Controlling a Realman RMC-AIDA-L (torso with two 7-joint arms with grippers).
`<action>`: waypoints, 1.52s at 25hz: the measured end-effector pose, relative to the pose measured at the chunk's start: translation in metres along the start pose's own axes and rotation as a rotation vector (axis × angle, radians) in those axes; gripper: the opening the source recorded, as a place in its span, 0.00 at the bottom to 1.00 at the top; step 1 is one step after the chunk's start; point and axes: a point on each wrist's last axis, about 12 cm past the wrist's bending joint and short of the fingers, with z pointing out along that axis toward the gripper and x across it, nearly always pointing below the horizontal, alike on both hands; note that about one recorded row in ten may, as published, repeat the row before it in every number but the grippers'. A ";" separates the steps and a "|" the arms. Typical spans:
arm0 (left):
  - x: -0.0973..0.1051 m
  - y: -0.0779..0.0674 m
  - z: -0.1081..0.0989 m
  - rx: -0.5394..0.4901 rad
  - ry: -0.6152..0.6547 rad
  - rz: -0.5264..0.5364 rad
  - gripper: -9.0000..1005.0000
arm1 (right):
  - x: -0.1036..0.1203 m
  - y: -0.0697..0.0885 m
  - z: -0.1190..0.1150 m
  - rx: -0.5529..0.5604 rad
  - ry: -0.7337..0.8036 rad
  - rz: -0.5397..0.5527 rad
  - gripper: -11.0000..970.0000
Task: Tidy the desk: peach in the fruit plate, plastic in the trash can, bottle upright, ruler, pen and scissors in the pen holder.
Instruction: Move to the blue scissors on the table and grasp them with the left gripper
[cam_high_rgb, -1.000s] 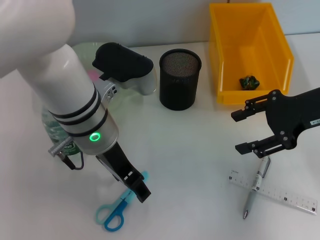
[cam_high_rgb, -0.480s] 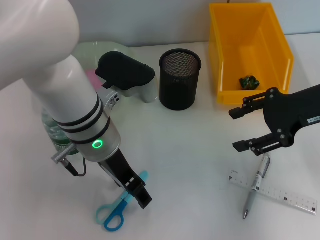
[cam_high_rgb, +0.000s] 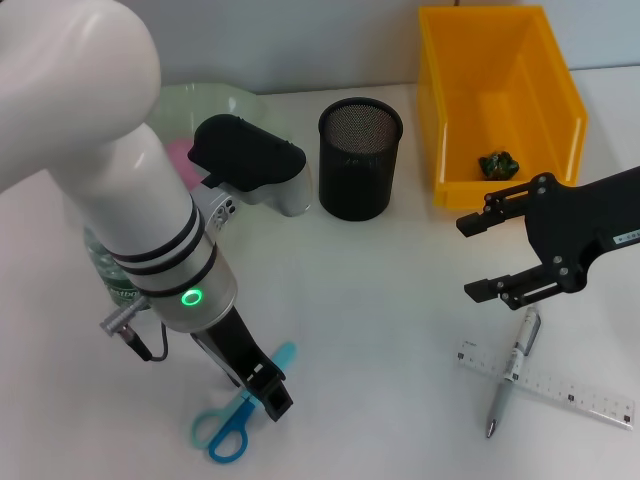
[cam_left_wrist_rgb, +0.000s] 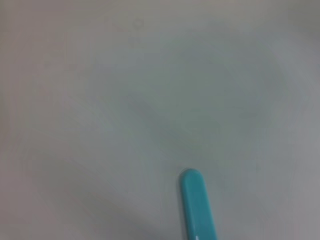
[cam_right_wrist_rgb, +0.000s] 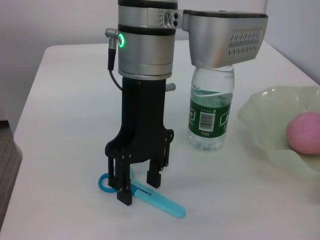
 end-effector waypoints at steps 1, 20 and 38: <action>0.000 0.000 0.001 0.002 -0.001 0.000 0.66 | 0.000 0.000 0.000 0.000 0.000 -0.001 0.76; 0.002 0.001 0.002 -0.013 0.005 0.001 0.59 | -0.002 -0.001 -0.001 0.001 0.001 -0.008 0.76; 0.004 0.004 0.005 -0.018 0.012 -0.007 0.51 | -0.004 -0.002 0.000 -0.003 -0.002 -0.011 0.76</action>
